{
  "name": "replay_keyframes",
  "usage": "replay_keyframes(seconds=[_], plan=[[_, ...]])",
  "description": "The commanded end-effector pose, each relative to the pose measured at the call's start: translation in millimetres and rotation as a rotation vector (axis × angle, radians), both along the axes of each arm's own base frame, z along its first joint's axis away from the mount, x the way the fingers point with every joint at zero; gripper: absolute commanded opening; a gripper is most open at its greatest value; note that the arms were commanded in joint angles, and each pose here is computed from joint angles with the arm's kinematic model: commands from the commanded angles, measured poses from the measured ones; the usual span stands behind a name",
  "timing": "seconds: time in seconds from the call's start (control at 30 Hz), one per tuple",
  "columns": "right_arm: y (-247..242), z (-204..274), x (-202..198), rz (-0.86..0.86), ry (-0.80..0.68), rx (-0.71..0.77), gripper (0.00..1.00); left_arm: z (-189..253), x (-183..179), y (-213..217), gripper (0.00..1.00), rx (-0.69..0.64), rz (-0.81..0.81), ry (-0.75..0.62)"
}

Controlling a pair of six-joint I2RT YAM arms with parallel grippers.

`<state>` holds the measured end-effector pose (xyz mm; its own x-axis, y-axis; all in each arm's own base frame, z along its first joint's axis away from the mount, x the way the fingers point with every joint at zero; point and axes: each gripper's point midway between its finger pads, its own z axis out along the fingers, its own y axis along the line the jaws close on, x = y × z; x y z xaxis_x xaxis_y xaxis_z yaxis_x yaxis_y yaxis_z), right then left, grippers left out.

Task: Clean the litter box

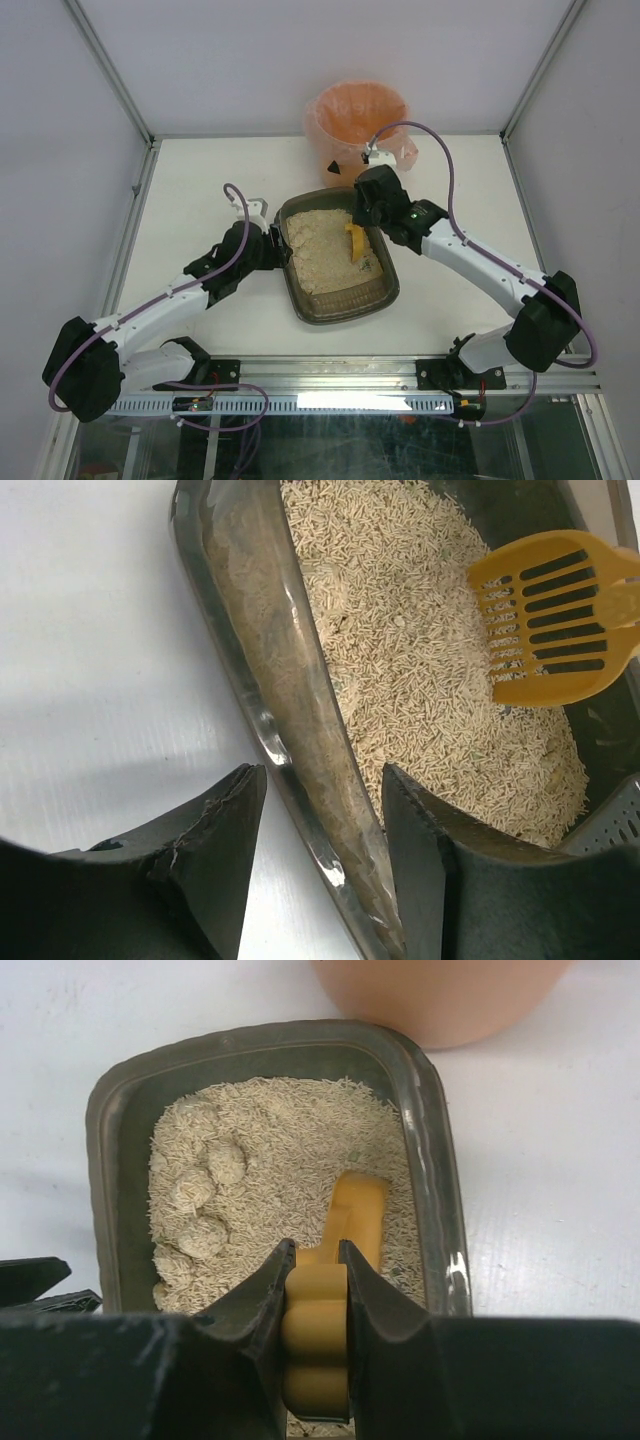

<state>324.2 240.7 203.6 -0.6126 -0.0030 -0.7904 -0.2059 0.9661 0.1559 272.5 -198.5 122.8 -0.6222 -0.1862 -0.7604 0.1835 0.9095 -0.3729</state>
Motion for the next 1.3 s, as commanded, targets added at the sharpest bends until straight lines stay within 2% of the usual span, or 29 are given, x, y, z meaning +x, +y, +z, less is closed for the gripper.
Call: replay_keyframes(seconds=[0.0, 0.33, 0.67, 0.87, 1.1, 1.27], plan=[[36, 12, -7, 0.060, 0.019, 0.229, 0.00, 34, 14, -14, 0.51, -0.053, -0.041, -0.088], [38, -3, -19, 0.056, 0.069, 0.335, 0.00, 28, 16, -19, 0.47, -0.036, -0.057, -0.073], [5, -65, -19, -0.060, 0.182, 0.524, 0.00, 17, 22, -27, 0.34, -0.004, -0.090, -0.041], [19, -91, -18, -0.077, 0.216, 0.601, 0.00, 4, 25, -30, 0.26, 0.027, -0.099, -0.011], [64, -109, -27, -0.016, 0.270, 0.672, 0.00, -6, 25, -32, 0.26, 0.042, -0.113, 0.014], [79, -111, -34, 0.020, 0.282, 0.723, 0.00, -6, 26, -33, 0.26, 0.044, -0.116, 0.015]])
